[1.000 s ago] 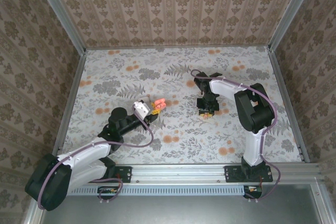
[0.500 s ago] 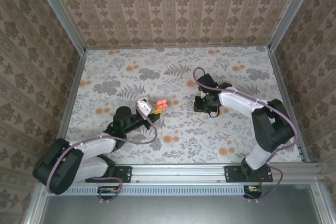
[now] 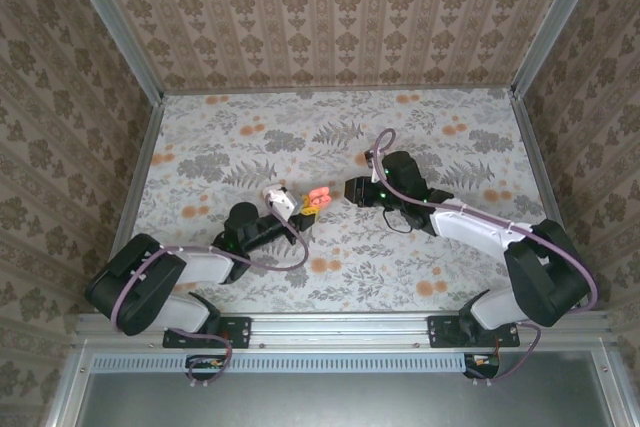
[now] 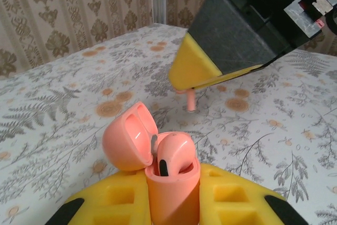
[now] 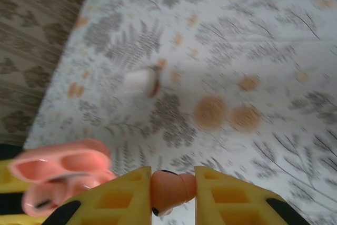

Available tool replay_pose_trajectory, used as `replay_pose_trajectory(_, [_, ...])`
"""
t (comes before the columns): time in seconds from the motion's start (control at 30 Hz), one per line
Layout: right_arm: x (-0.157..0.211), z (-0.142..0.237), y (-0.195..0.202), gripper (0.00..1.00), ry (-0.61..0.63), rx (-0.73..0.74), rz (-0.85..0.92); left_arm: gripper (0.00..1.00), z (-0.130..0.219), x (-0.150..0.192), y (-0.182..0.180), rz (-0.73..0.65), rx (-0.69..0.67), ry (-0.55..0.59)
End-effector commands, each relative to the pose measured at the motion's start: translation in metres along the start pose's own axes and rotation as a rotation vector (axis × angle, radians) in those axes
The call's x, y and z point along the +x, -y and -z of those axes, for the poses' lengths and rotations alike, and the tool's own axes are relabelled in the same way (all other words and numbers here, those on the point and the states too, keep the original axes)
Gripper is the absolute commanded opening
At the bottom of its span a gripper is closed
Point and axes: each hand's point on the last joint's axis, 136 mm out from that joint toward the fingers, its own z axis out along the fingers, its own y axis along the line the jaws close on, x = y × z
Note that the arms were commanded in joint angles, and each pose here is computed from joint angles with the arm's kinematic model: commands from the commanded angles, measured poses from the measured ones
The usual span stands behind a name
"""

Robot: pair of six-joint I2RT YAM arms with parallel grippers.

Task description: Insert the wireless bluetooth earbuds into the charging case

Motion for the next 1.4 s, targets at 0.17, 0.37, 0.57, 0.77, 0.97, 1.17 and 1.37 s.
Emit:
replay_pose_trajectory(0.17, [-0.026, 0.014, -0.051, 0.23, 0.15, -0.184, 0.1, 0.14, -0.008, -0.034, 0.008, -0.021, 0.043, 0.104])
replay_pose_trajectory(0.37, [-0.024, 0.013, -0.051, 0.23, 0.153, -0.182, 0.104, 0.14, -0.009, -0.04, 0.009, -0.018, 0.044, 0.123])
replay_pose_trajectory(0.57, [-0.02, 0.014, -0.048, 0.23, 0.146, -0.173, 0.105, 0.14, -0.008, -0.047, 0.008, -0.017, 0.036, 0.145])
replay_pose_trajectory(0.77, [-0.016, 0.012, -0.046, 0.24, 0.14, -0.167, 0.106, 0.14, -0.008, -0.052, 0.008, -0.014, 0.039, 0.165])
replay_pose_trajectory(0.97, [-0.013, 0.009, -0.046, 0.23, 0.128, -0.169, 0.111, 0.14, -0.007, -0.055, 0.008, -0.014, 0.034, 0.174])
replay_pose_trajectory(1.17, [-0.006, 0.008, -0.048, 0.24, 0.106, -0.181, 0.128, 0.14, -0.006, -0.059, 0.007, -0.022, 0.028, 0.184])
replay_pose_trajectory(1.37, [-0.004, 0.009, -0.052, 0.28, 0.097, -0.2, 0.135, 0.14, -0.006, -0.059, 0.007, -0.025, 0.028, 0.183])
